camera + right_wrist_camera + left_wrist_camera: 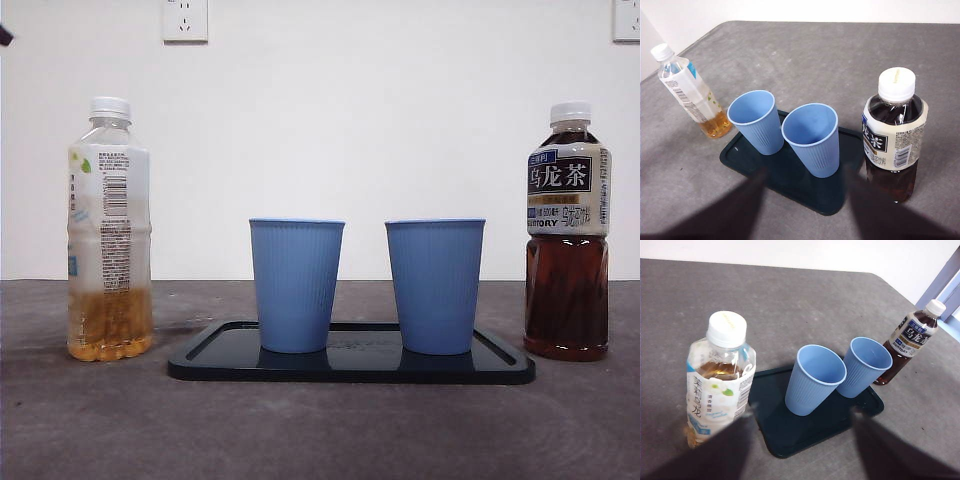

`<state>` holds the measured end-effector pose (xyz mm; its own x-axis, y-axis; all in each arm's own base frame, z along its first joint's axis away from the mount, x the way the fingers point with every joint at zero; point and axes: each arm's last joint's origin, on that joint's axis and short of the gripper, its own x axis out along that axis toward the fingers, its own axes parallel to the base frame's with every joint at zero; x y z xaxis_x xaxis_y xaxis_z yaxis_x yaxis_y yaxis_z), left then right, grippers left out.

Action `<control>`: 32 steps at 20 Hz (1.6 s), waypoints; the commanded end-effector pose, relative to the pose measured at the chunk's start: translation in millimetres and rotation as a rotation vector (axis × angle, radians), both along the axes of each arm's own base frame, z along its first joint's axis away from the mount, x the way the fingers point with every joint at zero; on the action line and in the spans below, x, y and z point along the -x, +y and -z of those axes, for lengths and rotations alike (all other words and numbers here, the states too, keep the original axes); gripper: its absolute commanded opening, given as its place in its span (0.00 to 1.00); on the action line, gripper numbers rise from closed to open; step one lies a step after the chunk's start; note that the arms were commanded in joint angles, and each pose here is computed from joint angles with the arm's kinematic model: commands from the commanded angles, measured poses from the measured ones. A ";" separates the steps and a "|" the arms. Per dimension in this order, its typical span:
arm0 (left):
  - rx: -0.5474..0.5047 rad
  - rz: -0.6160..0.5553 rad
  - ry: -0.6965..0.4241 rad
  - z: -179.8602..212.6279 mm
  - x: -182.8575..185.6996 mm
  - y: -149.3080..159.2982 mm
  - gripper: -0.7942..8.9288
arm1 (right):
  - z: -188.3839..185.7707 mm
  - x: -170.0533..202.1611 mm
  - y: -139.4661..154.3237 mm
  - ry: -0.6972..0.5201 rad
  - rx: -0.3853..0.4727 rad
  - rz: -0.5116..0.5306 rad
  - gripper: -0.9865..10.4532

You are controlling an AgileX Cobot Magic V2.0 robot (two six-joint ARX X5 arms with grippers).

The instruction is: Pour the drink into the cup

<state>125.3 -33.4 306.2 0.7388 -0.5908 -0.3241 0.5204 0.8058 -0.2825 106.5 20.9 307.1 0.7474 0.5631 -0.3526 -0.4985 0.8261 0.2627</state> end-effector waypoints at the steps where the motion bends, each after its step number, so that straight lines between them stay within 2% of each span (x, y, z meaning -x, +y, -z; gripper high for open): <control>1: -0.007 0.014 -0.026 -5.1 -0.2 -0.6 0.55 | -4.2 -0.3 0.4 -0.016 -0.002 -0.003 0.52; 5: -0.007 0.014 -0.025 -5.0 -0.3 -0.7 0.57 | -4.2 -0.3 0.4 -0.011 -0.008 0.000 0.56; 13: -0.008 0.014 -0.007 -3.3 -2.7 -1.1 0.57 | 3.3 -7.2 0.2 0.045 -0.049 0.050 0.57; 20: 0.000 0.010 0.011 -2.2 -4.3 -1.4 0.56 | 51.1 -30.6 5.4 0.051 -0.084 0.167 0.57; 25: 0.001 0.010 0.006 -2.6 -4.5 -1.5 0.56 | 83.1 -47.3 15.1 -0.058 -0.138 0.240 0.57; 28: 0.001 0.010 0.005 -2.7 -4.5 -1.5 0.56 | 97.5 -55.3 18.7 -0.092 -0.106 0.279 0.57; 32: -0.001 0.012 0.003 -2.7 -4.5 -1.6 0.56 | 112.9 -76.7 23.3 -0.116 -0.034 0.271 0.57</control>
<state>129.2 -34.1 303.4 0.7294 -0.5906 -0.3453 0.5139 0.8061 -0.2933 181.2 43.1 194.7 0.9057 0.3471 -0.2432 -0.2790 0.9203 0.2743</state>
